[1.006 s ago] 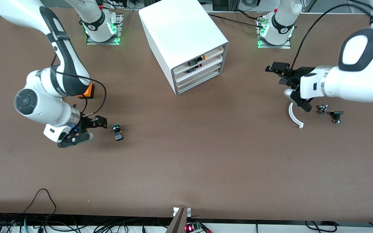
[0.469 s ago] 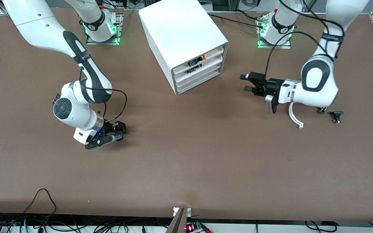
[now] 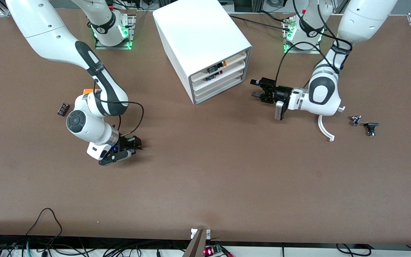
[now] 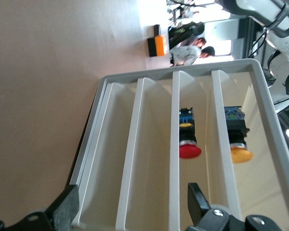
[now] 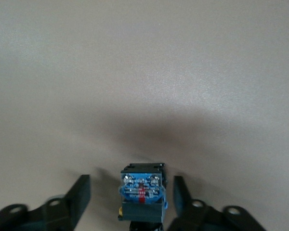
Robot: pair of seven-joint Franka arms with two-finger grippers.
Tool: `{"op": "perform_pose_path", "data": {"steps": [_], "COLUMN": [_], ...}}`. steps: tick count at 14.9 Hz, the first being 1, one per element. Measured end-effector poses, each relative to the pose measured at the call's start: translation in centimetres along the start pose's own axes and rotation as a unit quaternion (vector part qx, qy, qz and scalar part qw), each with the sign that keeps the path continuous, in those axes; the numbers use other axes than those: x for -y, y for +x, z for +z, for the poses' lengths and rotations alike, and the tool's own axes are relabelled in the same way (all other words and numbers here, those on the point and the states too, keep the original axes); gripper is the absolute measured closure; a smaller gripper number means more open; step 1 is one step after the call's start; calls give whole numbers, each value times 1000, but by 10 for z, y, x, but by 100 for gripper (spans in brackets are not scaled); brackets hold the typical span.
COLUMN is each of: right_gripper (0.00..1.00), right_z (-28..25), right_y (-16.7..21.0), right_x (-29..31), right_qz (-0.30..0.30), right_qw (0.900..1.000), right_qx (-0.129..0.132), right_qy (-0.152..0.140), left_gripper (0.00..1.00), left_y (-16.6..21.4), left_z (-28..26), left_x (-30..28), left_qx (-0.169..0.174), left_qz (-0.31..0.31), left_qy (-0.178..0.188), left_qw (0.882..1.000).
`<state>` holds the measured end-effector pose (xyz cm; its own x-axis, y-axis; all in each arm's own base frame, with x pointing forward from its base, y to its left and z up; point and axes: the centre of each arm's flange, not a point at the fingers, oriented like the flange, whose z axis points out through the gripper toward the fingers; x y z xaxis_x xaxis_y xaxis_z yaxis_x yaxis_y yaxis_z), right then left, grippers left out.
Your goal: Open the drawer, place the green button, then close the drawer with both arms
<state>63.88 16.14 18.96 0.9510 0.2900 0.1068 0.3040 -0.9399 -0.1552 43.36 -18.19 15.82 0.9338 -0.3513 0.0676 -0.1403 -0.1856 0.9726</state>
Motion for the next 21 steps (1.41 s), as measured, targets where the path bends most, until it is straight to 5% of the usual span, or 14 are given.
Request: {"op": "perform_pose_path", "data": {"steps": [2,3,6,11,14,18,21], "right_gripper": [49,59,59,59,59,59,59], "right_z": [0,0,-1,-14,-44,-101,-135], "right_y": [0,0,0,8,23,47,56], "right_x": [0,0,0,0,0,1,2], "right_qz": [0,0,-2,-3,18,89,163], "right_qw": [1000,1000,1000,1000,999,993,981], "right_qx": [0,0,0,-13,29,81,106], "right_qy": [0,0,0,-2,1,2,-5], "left_gripper": [23,24,41,40,43,85,85], "left_y": [-8,-11,-19,-39,-41,-42,-37], "left_z": [23,30,48,77,91,98,92], "left_x": [9,11,17,31,31,30,32], "left_qx": [0,3,10,20,15,16,10], "left_qz": [4,2,-4,-12,-20,-21,-18], "left_qy": [-7,-10,-21,-43,-57,-60,-55], "left_qw": [1000,1000,1000,999,998,998,998]}}
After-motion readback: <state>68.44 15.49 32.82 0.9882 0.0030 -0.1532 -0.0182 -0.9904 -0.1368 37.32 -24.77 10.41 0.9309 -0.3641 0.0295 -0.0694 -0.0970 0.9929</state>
